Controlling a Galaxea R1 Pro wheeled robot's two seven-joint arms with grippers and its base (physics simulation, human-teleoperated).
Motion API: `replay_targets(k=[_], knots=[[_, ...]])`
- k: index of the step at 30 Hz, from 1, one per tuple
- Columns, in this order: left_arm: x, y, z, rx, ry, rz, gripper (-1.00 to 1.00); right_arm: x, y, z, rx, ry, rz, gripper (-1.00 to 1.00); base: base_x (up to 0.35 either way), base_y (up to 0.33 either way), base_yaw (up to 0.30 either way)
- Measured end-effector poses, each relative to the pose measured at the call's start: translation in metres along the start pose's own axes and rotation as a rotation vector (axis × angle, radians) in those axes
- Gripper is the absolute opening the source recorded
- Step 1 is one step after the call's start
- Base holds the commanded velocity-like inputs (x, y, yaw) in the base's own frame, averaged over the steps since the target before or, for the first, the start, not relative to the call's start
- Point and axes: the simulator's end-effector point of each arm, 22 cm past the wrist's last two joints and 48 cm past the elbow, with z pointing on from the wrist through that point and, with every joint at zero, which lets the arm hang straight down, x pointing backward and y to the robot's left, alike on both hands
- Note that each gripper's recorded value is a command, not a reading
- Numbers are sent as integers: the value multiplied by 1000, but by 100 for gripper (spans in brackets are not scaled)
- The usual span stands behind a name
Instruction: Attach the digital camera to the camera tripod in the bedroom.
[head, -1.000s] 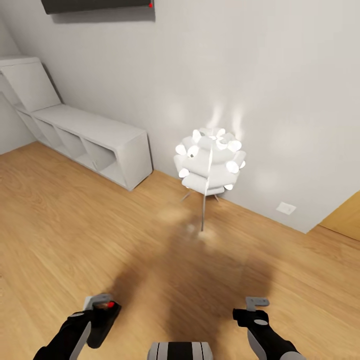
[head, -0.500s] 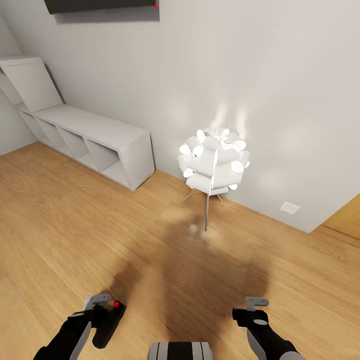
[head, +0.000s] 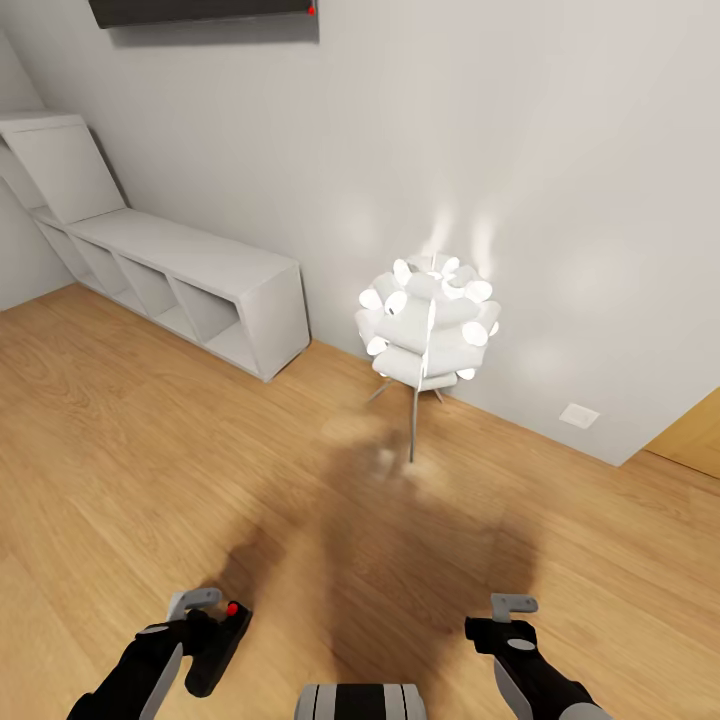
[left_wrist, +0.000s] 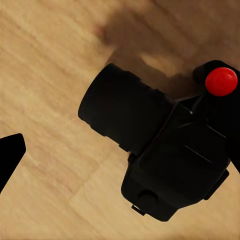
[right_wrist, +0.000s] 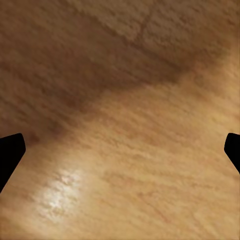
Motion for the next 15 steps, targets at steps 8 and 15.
replay_targets(k=[8,15], knots=[[0,0,0,0,0,0,100,0,0,0,-1,0,1,100,0,0,0],[-1,0,0,0,-4,0,100,0,0,0,0,0,0,100,0,0,0]])
